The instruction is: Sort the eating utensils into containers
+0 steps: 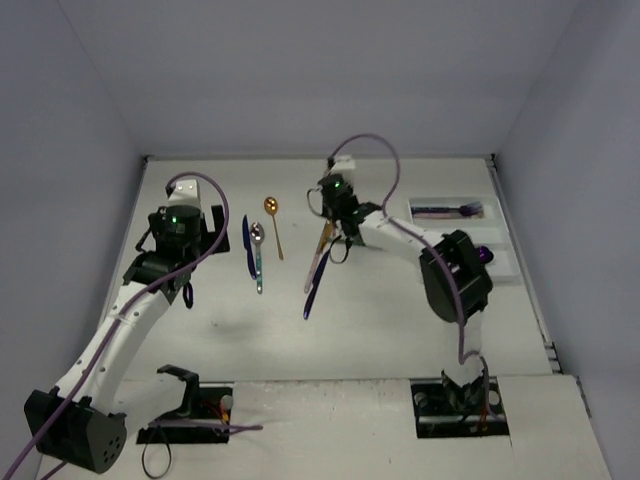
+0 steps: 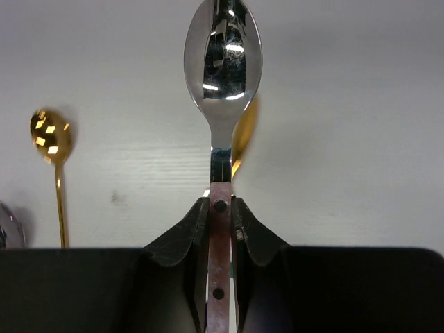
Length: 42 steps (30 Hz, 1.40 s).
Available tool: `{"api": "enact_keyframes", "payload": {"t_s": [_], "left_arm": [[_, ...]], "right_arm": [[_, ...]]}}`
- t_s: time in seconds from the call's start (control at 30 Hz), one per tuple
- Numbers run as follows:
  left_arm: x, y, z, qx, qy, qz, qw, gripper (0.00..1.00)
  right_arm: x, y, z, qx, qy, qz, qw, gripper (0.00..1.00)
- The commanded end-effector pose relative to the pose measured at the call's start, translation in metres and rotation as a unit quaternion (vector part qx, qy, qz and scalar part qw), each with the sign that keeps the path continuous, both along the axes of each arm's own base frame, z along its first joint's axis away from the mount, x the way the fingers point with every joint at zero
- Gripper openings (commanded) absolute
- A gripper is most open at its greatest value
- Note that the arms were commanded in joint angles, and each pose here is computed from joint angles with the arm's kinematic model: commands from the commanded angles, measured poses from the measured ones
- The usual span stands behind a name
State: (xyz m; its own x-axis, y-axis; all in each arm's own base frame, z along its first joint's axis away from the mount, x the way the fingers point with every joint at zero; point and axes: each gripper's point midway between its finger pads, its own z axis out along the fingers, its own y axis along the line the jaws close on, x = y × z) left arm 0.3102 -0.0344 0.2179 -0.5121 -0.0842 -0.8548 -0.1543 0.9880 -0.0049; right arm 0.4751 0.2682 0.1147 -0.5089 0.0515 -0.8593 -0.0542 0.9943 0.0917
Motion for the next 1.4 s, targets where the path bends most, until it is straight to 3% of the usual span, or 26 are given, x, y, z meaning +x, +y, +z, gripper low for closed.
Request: {"api": "enact_keyframes", "payload": {"t_s": [0.0,0.27,0.43,0.73,0.87,0.97,1.13,1.23,1.37], "left_arm": [[0.006,0.004,0.018,-0.002,-0.032,0.006,0.999,0.97],[0.005,0.003,0.021,-0.007,-0.035,0.006,0.999,0.97],[0.006,0.002,0.020,-0.008,-0.034,0.004,0.999,0.97],[0.006,0.002,0.018,-0.008,-0.031,0.004,0.999,0.97],[0.006,0.002,0.018,-0.007,-0.030,0.004,0.999,0.97],[0.006,0.003,0.018,-0.006,-0.031,0.005,0.999,0.97],[0.006,0.003,0.018,-0.005,-0.032,0.005,0.999,0.97],[0.006,0.002,0.019,-0.007,-0.032,0.003,0.999,0.97],[0.006,0.001,0.019,-0.008,-0.033,0.001,0.999,0.97]], "right_arm": [[-0.004,-0.133,0.070,0.121,-0.090,-0.239,0.959,0.00],[-0.081,-0.278,0.044,0.177,-0.100,-0.415,0.887,0.00],[-0.108,-0.329,0.019,0.208,-0.090,-0.488,0.843,0.00],[-0.110,-0.346,-0.028,0.258,-0.048,-0.544,0.797,0.02],[-0.103,-0.344,-0.036,0.266,-0.037,-0.549,0.791,0.17],[-0.097,-0.338,-0.036,0.273,-0.028,-0.536,0.799,0.28],[-0.087,-0.320,-0.008,0.255,-0.037,-0.479,0.839,0.40],[-0.076,-0.278,0.011,0.192,-0.032,-0.385,0.902,0.43],[-0.046,-0.210,0.040,0.120,-0.040,-0.234,0.964,0.47]]}}
